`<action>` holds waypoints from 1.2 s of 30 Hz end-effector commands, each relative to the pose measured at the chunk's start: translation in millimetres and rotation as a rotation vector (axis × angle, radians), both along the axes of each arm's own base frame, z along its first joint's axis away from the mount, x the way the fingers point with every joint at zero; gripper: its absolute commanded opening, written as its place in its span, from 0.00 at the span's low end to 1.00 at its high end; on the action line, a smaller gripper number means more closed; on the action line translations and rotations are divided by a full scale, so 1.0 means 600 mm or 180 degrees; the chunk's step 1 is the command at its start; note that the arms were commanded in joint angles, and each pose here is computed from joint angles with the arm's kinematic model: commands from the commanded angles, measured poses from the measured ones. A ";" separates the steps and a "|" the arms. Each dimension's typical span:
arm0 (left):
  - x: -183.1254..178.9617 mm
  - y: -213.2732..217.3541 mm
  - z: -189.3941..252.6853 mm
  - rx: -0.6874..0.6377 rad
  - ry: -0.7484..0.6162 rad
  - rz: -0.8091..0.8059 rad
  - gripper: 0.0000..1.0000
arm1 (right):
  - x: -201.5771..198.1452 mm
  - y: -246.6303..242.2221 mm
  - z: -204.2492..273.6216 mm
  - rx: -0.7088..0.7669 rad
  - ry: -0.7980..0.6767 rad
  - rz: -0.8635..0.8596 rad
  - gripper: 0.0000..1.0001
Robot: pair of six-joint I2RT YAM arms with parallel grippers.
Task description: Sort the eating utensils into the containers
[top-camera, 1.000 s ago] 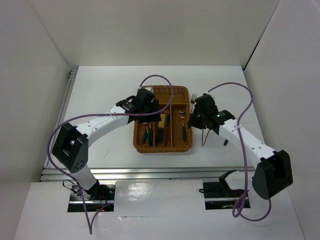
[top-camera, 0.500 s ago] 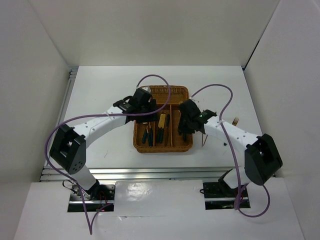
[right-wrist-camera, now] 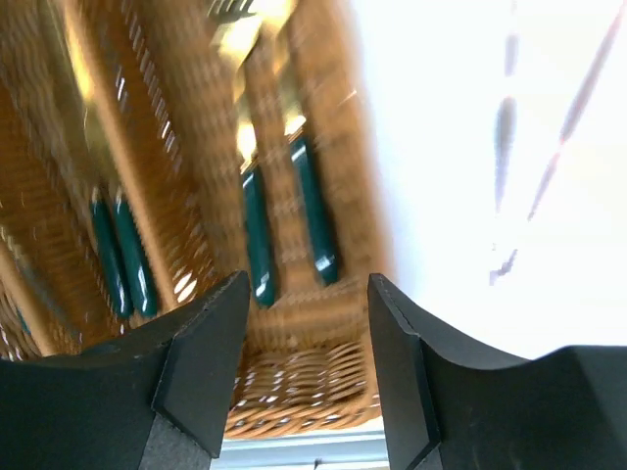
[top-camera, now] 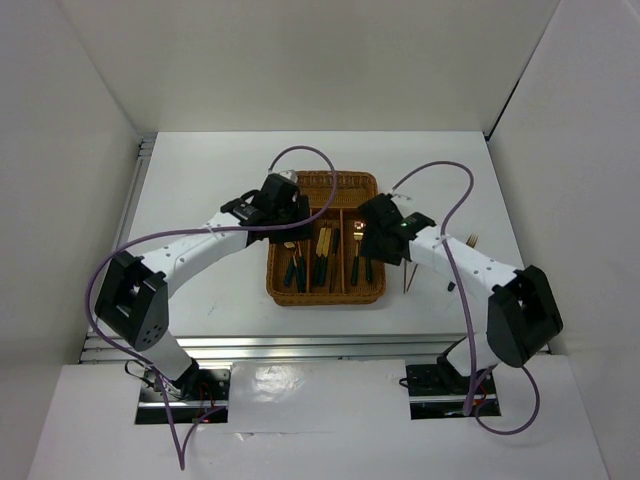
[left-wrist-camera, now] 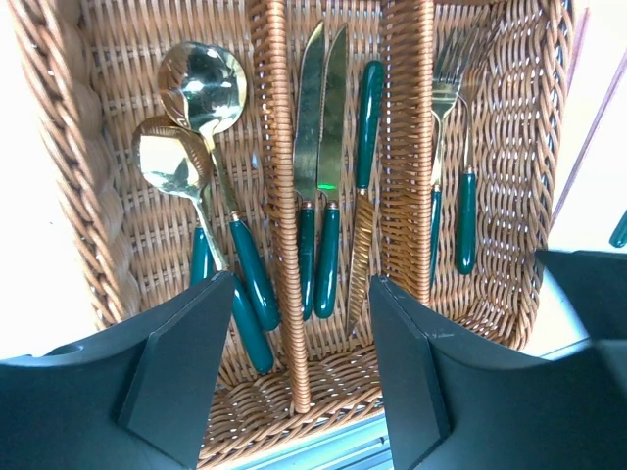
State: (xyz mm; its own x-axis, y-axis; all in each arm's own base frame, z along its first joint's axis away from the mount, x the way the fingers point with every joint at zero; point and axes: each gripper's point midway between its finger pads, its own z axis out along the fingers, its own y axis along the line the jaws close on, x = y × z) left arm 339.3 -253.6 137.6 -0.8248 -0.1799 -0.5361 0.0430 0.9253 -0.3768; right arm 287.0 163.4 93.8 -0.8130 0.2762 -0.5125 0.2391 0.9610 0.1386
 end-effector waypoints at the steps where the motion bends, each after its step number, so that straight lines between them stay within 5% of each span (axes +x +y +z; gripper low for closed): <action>1: 0.006 0.008 0.033 -0.0095 -0.0211 -0.0025 0.71 | 0.031 -0.089 0.074 -0.0172 -0.0383 -0.0469 0.59; 7: 0.007 0.017 0.026 -0.0141 -0.0188 -0.0006 0.71 | 0.010 -0.267 0.043 -0.0117 -0.0232 -0.1393 0.72; 13: 0.004 0.035 0.021 -0.0212 -0.0162 0.0027 0.71 | -0.028 -0.344 -0.046 0.0166 0.0189 -0.1870 0.66; 36: 0.009 0.051 0.019 -0.0347 -0.0148 0.0058 0.70 | -0.033 -0.358 -0.110 -0.0001 0.0798 -0.1901 0.56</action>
